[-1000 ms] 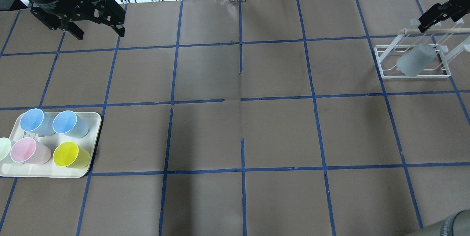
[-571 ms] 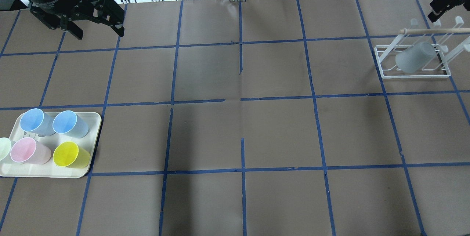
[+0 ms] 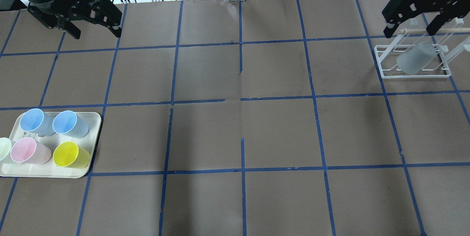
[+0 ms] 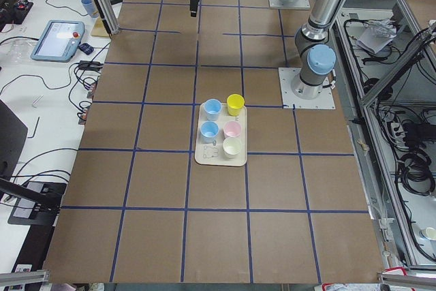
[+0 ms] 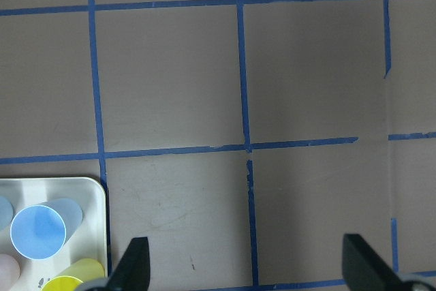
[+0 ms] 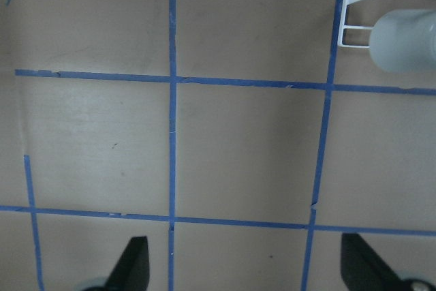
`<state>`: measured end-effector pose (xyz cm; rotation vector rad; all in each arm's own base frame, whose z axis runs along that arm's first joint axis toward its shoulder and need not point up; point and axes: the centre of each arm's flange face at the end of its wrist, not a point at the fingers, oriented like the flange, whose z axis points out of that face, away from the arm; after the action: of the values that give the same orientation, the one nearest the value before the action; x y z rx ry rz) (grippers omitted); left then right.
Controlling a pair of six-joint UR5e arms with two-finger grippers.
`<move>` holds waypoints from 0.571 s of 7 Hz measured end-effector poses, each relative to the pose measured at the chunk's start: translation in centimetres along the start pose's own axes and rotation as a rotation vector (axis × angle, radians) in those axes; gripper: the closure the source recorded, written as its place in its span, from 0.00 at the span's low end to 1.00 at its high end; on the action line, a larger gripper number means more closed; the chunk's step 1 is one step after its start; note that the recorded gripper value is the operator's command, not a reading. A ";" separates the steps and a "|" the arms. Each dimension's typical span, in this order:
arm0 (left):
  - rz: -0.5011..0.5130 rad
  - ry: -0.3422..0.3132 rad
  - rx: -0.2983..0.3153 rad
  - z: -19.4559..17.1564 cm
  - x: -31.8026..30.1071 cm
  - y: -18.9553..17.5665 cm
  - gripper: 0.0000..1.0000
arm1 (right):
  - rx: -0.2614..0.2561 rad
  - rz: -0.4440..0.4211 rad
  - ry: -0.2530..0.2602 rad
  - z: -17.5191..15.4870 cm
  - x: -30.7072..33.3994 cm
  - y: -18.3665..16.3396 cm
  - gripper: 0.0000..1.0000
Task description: Transfer IKEA cup to right arm and place on rack
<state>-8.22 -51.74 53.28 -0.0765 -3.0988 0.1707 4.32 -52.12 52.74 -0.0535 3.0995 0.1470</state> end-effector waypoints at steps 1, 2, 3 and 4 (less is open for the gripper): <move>0.001 -0.001 -0.019 0.4 0.2 0.2 0.00 | -0.008 0.028 0.010 0.0 -4.7 0.8 0.00; -0.001 -0.001 -0.029 0.6 0.4 0.3 0.00 | -0.007 0.042 0.017 0.1 -8.8 1.6 0.00; -0.003 0.002 -0.034 0.8 0.5 0.5 0.00 | 0.000 0.031 0.019 0.1 -11.3 2.2 0.01; -0.004 0.008 -0.034 0.8 0.5 0.6 0.00 | 0.015 -0.002 0.018 0.0 -12.3 2.6 0.01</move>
<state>-8.77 -51.23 52.43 -0.0724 -3.0941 0.1172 16.47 -49.13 53.44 -0.0584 3.1181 0.1241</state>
